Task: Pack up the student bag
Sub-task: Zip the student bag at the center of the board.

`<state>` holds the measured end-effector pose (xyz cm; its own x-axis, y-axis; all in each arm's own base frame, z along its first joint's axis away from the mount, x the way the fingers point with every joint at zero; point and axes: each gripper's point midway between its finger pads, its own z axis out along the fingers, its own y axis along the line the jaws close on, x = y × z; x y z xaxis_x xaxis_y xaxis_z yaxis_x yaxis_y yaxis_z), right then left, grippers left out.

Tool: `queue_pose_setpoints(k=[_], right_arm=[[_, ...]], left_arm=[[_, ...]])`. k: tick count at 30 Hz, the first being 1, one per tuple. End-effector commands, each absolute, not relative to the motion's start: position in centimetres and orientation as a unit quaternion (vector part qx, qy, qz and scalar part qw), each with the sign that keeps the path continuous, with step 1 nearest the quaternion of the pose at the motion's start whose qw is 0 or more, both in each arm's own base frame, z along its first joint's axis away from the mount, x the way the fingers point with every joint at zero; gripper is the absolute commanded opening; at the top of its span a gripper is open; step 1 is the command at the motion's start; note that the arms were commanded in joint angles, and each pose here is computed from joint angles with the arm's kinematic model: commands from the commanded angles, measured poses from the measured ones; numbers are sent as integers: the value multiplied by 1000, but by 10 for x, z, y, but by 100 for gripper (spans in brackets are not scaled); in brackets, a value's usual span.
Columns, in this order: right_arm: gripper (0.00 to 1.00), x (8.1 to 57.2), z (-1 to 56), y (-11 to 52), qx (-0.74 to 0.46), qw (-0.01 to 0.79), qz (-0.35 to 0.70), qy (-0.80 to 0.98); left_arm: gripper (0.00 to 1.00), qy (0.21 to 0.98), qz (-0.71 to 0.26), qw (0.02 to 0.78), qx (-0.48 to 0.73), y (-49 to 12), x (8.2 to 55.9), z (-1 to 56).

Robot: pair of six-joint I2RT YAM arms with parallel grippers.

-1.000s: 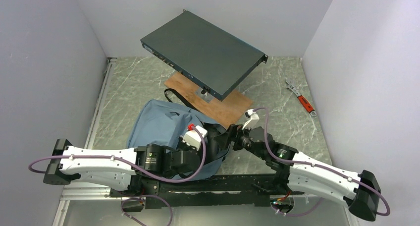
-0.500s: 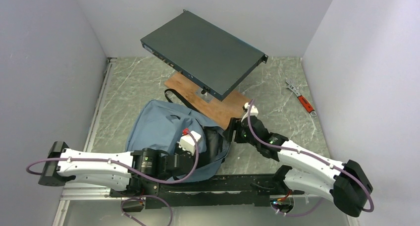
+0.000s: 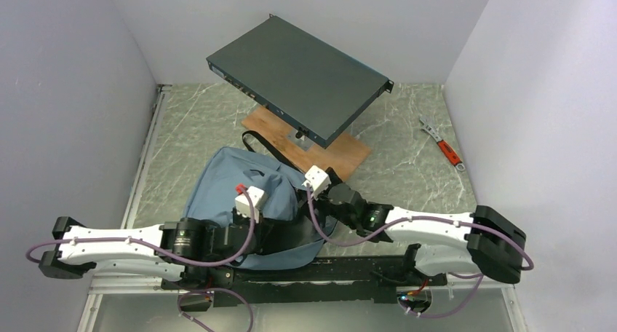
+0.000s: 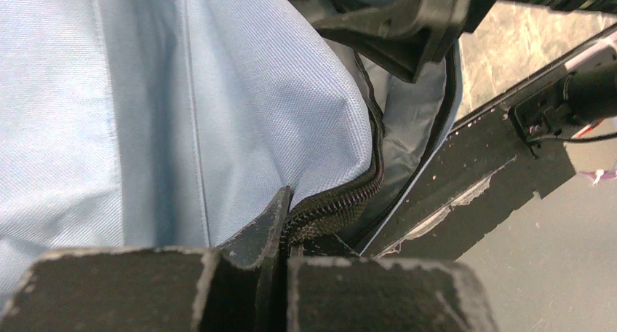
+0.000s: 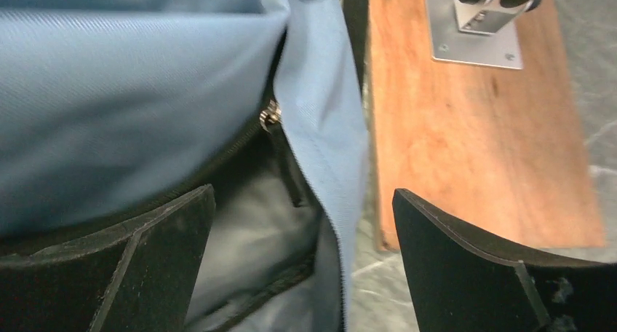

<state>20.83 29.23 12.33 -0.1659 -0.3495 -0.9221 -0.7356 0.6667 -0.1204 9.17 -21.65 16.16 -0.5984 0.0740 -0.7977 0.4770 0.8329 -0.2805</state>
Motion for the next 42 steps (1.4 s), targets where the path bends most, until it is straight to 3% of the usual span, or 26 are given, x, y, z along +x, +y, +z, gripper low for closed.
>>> queue_pose_setpoints(k=[1,7,12,17,23,27,34,39,42], right_arm=[[95,233,156,290,-431,609,84,660],[95,215,152,287,-525,629,76,568],[77,214,145,307,-561,619,83,543],[73,222,139,320,-557,625,81,541],[61,244,139,329,-545,627,37,555],[42,256,142,326,-532,621,5,576],[28,254,149,323,-501,599,28,625],[1,242,150,320,-492,573,64,653],[1,233,152,322,-501,555,88,658]], left_arm=[[0,863,-218,436,131,-188,101,165],[0,851,-233,458,111,-178,107,175],[0,840,-243,473,111,-176,110,183],[0,832,-249,484,109,-172,113,188],[0,827,-254,485,129,-176,111,191],[0,828,-249,485,136,-176,111,190],[0,827,-253,482,138,-175,109,186],[0,827,-254,480,146,-178,108,184],[0,825,-259,477,157,-182,106,183]])
